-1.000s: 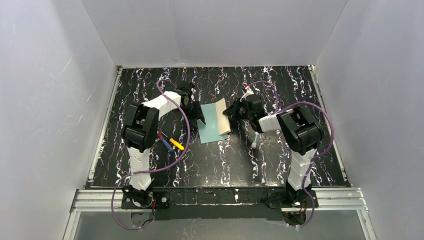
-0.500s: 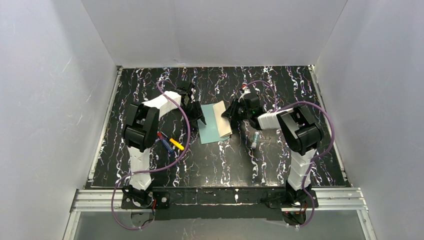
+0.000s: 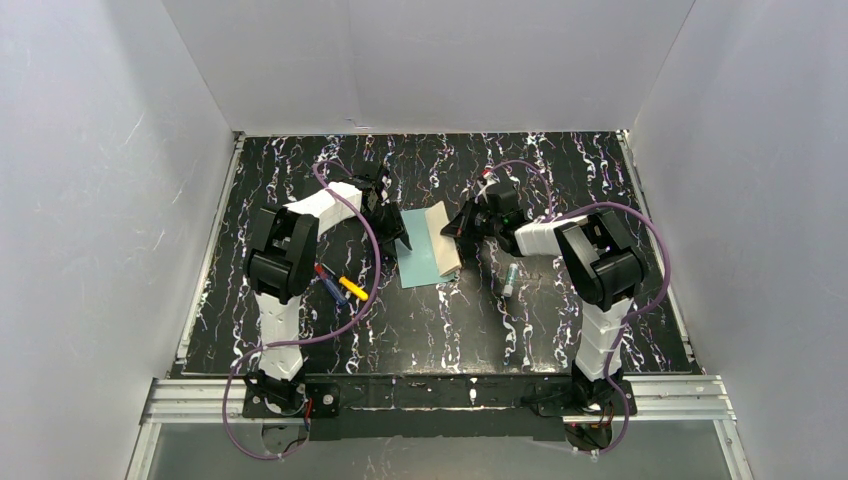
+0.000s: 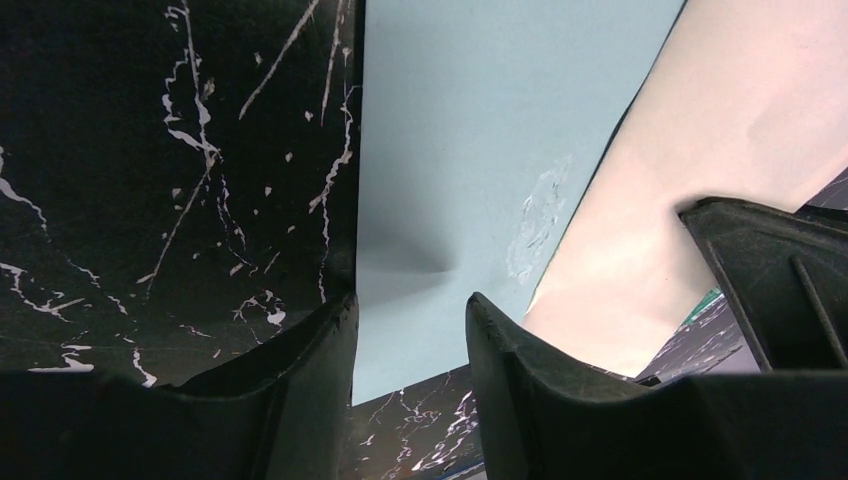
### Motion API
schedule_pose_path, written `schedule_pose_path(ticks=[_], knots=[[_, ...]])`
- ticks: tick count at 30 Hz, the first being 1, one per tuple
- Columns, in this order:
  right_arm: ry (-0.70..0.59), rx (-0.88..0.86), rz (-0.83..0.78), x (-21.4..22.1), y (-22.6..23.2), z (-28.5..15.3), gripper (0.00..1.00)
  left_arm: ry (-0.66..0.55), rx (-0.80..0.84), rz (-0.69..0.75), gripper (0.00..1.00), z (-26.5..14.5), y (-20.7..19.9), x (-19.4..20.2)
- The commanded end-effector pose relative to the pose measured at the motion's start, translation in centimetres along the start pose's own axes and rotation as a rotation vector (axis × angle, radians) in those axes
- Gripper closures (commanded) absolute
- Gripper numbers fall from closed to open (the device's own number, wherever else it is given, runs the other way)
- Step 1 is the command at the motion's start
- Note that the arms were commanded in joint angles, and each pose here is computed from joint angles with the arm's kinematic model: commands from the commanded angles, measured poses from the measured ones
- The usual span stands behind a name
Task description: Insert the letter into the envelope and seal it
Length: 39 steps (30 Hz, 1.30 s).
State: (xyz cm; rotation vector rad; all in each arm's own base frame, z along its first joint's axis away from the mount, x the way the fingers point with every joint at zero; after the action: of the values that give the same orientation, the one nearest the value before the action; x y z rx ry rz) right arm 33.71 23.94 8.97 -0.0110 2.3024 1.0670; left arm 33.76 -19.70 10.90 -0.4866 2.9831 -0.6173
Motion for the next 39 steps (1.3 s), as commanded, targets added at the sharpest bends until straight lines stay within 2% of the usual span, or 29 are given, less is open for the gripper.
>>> schedule_pose_path(ticks=[1,8,14,20,28,35,39], knots=[[-0.123,-0.040,-0.034,-1.9,1.5,-0.4,0.99,0.068,-0.074,-0.022,0.58,1.2,1.4,1.1],[-0.266,-0.052,-0.060,-2.2,0.5,0.5,0.99,0.098,-0.058,-0.057,0.58,1.3,1.4,1.6],[-0.306,-0.101,-0.031,-1.1,0.0,1.1,0.99,0.138,-0.020,-0.131,0.58,1.8,1.0,1.6],[-0.275,-0.082,0.096,-0.5,-0.2,1.1,0.99,0.142,-0.019,-0.180,0.60,2.0,1.2,1.7],[-0.199,0.004,0.199,0.3,-0.2,0.4,0.99,0.071,-0.050,-0.213,0.63,2.0,1.7,1.4],[-0.131,0.140,0.190,0.2,-0.6,0.2,0.99,-0.039,-0.058,-0.161,0.65,0.5,1.4,0.0],[-0.090,0.230,0.206,0.9,-1.9,0.5,0.99,-0.106,-0.045,-0.074,0.63,-1.9,0.1,-1.2]])
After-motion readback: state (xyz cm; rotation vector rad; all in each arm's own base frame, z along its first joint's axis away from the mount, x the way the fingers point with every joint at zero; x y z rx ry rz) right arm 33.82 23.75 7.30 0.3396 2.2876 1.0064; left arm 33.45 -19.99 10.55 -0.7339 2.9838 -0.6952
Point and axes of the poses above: each gripper's point midway between its finger pads, its own z axis out along the fingers, its own y axis along the line the jaws close on, x = y × z, the point moved 9 cm from there along -z, back along the fingers, and after that the axes turned 3 degrees about -z, right-handed, at the moved point
